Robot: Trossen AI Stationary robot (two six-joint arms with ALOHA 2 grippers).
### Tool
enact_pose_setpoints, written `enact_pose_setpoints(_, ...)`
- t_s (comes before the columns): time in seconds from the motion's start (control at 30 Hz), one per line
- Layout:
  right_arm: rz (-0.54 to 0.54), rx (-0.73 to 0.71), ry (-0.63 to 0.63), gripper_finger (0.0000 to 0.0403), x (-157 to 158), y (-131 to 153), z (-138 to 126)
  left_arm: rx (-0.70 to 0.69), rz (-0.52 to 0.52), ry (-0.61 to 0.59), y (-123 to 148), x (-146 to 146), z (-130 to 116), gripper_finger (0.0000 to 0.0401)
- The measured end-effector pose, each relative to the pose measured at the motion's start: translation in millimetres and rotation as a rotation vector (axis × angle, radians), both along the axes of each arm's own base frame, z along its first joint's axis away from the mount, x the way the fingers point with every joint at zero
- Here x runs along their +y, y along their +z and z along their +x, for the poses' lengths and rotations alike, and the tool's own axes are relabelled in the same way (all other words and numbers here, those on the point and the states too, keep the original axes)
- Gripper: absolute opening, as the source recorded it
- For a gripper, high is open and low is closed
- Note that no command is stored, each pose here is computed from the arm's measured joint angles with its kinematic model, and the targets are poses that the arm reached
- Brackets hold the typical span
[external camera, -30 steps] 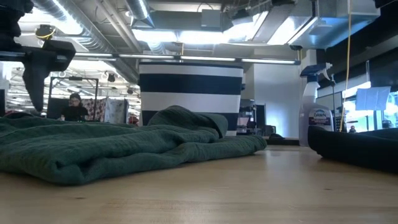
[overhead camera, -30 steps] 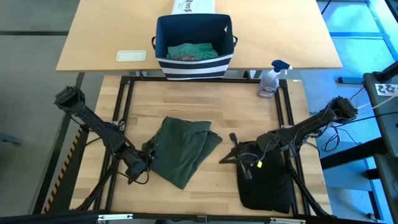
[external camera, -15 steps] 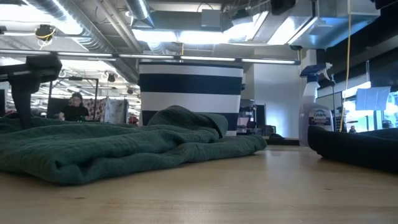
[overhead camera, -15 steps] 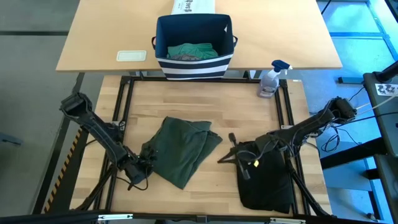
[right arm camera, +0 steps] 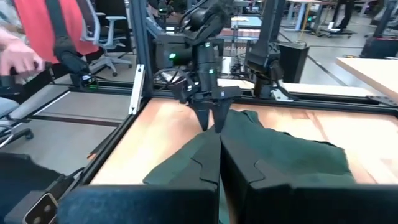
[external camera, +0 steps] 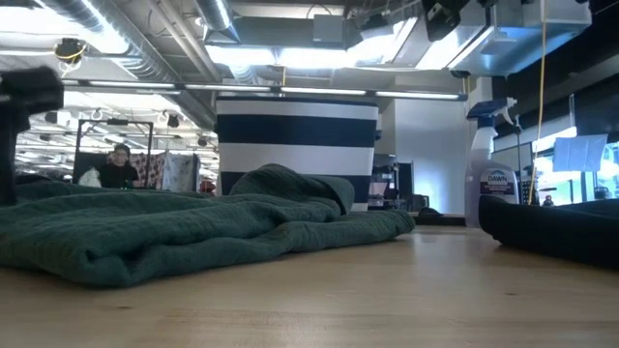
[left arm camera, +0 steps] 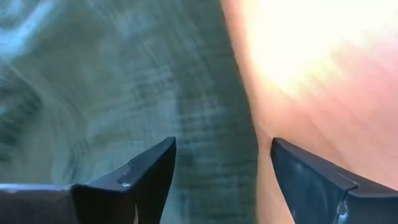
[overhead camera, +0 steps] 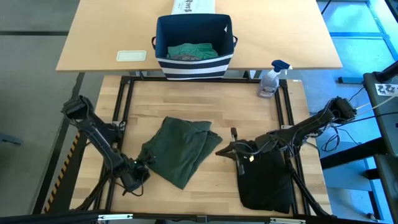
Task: Fold Laundry from Bin
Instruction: Stack the folded green polo shirt on top of the folded black shirt
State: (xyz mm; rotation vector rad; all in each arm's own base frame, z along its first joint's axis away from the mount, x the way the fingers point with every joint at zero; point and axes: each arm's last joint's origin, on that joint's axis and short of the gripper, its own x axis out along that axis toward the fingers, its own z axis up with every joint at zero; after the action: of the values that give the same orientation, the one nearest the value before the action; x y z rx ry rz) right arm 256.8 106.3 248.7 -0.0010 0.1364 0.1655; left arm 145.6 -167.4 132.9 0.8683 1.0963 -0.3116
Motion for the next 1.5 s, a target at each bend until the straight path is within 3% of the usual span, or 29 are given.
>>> enact_pose_setpoints(0.27,-0.005,-0.001,-0.029,0.0005,-0.8,-0.1,0.1,-0.05,0.131,0.034,-13.4,-3.4,-3.5,0.026)
enact_pose_setpoints(0.37,-0.006,0.001,-0.028,0.0005,-0.9,-0.3,0.0,-0.119,0.24,0.046,-15.8,3.6,-2.6,0.0259)
enact_pose_setpoints(0.57,-0.045,0.012,-0.052,0.0005,1.3,-4.4,6.3,-0.13,0.275,0.07,-18.2,8.8,4.9,0.0259)
enact_pose_setpoints(0.67,-0.142,0.077,-0.049,0.0005,9.9,-18.4,21.7,-0.126,0.278,0.06,-18.1,9.3,7.2,0.0257)
enact_pose_setpoints(0.8,-0.297,0.155,-0.036,0.0005,22.4,-29.8,50.8,-0.124,0.284,0.025,-18.2,7.5,7.9,0.0224)
enact_pose_setpoints(0.97,-0.423,0.232,-0.009,0.0014,35.7,-31.2,80.1,-0.144,0.25,0.041,-18.4,4.4,7.1,0.0125)
enact_pose_setpoints(1.13,-0.447,0.281,0.032,0.008,46.8,-22.1,102.7,-0.16,0.226,0.062,-18.0,3.1,7.5,0.0016)
enact_pose_setpoints(1.33,-0.449,0.332,0.097,0.0212,59.7,-29.1,127.2,-0.193,0.223,0.072,-13.7,0.4,11.6,0.0006)
enact_pose_setpoints(1.5,-0.511,0.386,0.166,0.0294,67.4,-59.1,140.0,-0.219,0.208,0.081,-6.5,-3.9,17.3,0.0005)
